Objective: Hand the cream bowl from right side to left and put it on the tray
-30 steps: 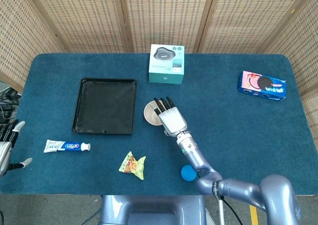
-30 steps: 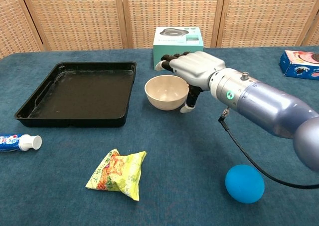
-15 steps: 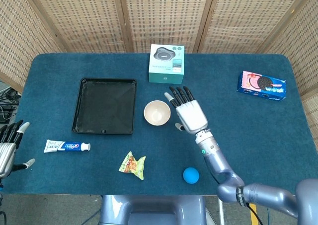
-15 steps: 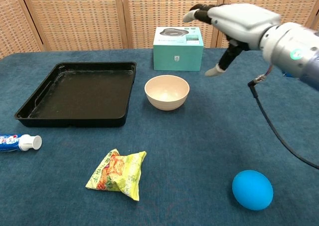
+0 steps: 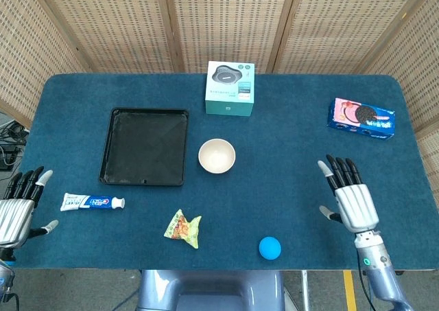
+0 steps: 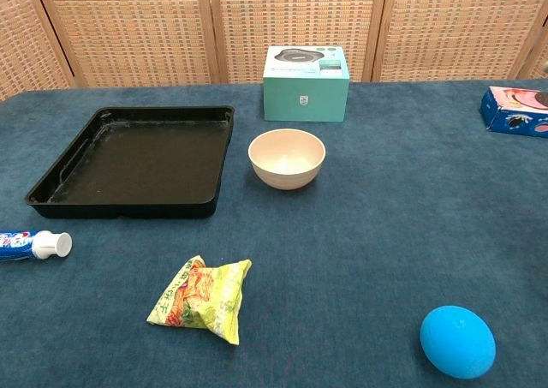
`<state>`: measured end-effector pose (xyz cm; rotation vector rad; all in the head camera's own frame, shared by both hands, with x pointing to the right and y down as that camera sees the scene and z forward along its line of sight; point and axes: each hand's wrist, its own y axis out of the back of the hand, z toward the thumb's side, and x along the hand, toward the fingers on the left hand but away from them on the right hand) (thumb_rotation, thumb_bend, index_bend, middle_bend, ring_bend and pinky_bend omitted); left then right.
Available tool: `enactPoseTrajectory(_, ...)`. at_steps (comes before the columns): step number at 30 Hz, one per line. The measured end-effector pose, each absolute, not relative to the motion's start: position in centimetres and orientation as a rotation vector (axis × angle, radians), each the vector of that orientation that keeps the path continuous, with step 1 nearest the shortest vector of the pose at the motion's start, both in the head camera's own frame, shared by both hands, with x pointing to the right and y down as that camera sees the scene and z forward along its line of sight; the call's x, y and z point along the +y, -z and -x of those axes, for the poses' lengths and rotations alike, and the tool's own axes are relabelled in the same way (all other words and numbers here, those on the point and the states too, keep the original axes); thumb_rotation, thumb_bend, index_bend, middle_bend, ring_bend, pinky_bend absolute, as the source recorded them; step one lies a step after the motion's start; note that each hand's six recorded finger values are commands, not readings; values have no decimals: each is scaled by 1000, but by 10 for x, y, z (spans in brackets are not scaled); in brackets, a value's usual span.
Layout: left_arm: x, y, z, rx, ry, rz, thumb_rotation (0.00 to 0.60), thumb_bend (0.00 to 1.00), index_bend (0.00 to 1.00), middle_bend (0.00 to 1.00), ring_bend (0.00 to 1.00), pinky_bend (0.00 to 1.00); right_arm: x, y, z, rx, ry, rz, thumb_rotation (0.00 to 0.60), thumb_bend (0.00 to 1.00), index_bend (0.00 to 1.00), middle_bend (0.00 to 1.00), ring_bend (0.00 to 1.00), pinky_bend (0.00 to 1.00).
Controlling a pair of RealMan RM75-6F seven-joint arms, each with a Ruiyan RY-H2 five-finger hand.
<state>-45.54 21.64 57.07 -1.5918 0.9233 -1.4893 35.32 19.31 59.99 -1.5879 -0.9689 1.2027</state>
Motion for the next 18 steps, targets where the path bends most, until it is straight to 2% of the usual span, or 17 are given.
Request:
enactPoseTrajectory(6, 211, -578, 445, 905, 1469, 1618, 600, 21, 0, 0, 0, 0, 210, -599, -378, -969, -1213, 1559, 600, 227, 40, 0, 0, 4)
enactPoseTrajectory(10, 195, -579, 435, 892, 1427, 1615, 600, 54, 12, 0, 0, 0, 211, -597, -383, -982, -1203, 1558, 600, 227, 40, 0, 0, 4)
enactPoseTrajectory(13, 173, -578, 422, 883, 1375, 1611, 600, 150, 110, 0, 0, 0, 209, -594, -386, -1010, -1194, 1562, 600, 227, 40, 0, 0, 4)
enactPoseTrajectory(18, 135, -584, 392, 842, 1300, 1639, 600, 223, 296, 0, 0, 0, 205, -590, -392, -1048, -1186, 1567, 600, 227, 40, 0, 0, 4)
